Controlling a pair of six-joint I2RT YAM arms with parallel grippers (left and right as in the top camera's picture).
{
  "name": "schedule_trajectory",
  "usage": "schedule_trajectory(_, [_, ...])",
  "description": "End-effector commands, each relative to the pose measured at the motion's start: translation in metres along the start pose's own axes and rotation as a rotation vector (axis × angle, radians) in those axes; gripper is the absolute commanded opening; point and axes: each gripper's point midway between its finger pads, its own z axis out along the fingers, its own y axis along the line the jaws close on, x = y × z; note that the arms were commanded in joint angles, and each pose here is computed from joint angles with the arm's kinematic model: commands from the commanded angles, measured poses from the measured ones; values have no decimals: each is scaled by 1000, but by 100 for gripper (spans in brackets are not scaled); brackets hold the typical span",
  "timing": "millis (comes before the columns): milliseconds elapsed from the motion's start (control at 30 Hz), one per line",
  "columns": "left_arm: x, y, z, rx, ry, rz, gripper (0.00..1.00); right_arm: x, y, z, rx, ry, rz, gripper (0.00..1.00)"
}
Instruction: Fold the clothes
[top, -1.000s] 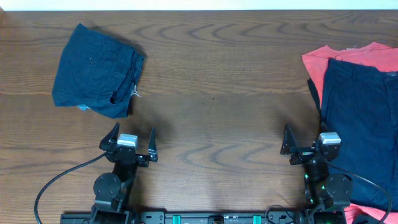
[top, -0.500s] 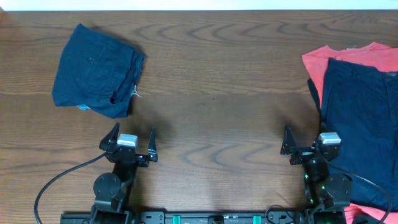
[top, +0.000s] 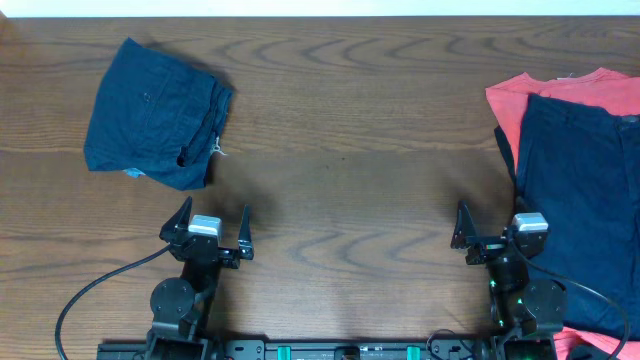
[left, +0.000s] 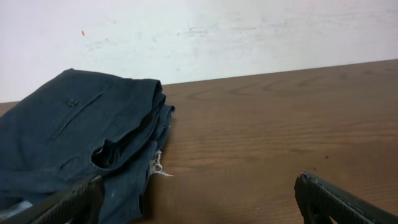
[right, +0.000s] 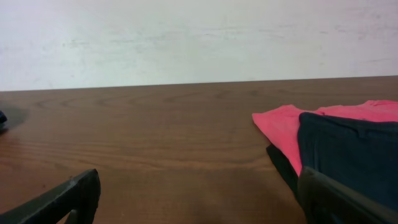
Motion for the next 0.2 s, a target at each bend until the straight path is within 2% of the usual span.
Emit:
schedule_trajectory(0, [15, 1, 0, -5, 52, -10, 98, 0, -3, 0, 9, -3, -11, 99])
schedule_trajectory(167, [15, 1, 0, -5, 52, -10, 98, 0, -3, 0, 9, -3, -11, 99])
